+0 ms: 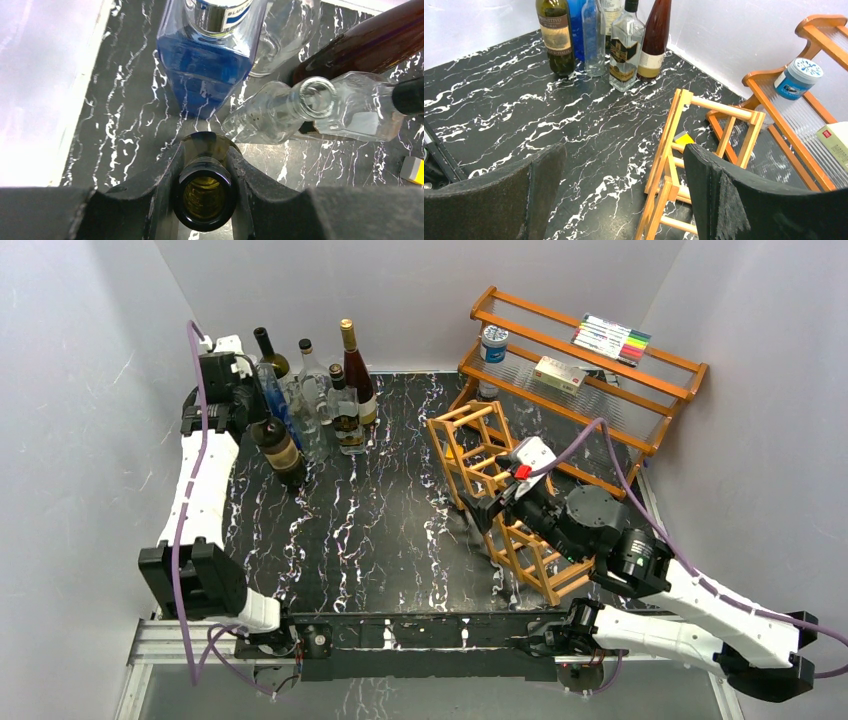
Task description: Take the wine bottle off the wine rack
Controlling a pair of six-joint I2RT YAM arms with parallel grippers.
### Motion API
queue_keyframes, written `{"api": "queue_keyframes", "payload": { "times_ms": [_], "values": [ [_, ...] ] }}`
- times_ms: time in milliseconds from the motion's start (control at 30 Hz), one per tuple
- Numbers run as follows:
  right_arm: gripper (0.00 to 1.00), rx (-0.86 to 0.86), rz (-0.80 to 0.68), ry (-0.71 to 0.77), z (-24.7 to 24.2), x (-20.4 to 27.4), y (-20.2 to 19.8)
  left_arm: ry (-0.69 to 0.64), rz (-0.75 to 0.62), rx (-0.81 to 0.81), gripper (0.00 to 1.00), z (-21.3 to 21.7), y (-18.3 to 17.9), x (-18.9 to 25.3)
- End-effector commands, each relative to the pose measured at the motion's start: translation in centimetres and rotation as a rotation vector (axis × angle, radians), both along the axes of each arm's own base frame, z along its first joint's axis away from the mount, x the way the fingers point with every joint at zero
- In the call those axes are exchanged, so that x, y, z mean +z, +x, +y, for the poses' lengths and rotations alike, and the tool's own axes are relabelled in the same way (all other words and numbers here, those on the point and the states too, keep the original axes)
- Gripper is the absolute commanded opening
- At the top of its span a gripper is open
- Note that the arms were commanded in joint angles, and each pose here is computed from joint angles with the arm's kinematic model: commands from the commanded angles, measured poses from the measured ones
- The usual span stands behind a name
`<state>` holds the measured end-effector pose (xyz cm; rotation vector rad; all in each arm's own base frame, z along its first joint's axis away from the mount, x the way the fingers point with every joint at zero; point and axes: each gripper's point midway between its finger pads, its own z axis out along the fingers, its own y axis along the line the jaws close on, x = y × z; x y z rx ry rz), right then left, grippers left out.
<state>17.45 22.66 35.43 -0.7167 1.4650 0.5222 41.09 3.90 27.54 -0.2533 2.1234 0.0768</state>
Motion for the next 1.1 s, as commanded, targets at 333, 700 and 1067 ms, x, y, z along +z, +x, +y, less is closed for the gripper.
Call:
{"api": "queue_keyframes", "payload": {
  "times_ms": [333, 700, 1067],
  "values": [
    [0.98, -0.194, 0.13, 0.09, 0.2, 0.9, 2.6, -0.087, -0.069, -0.118, 0.0, -2.0, 1.8, 1.3],
    [0.98, -0.221, 0.239, -0.049, 1.0, 0.3, 4.0, -0.072, -0.061, -0.209, 0.48, -3.5, 1.5, 1.3],
    [0.98, -0.297, 0.336, 0.019, -3.6, -0.3, 10.1, -0.074, -0.088, -0.251, 0.74, -4.5, 0.6, 2.7]
  ]
}}
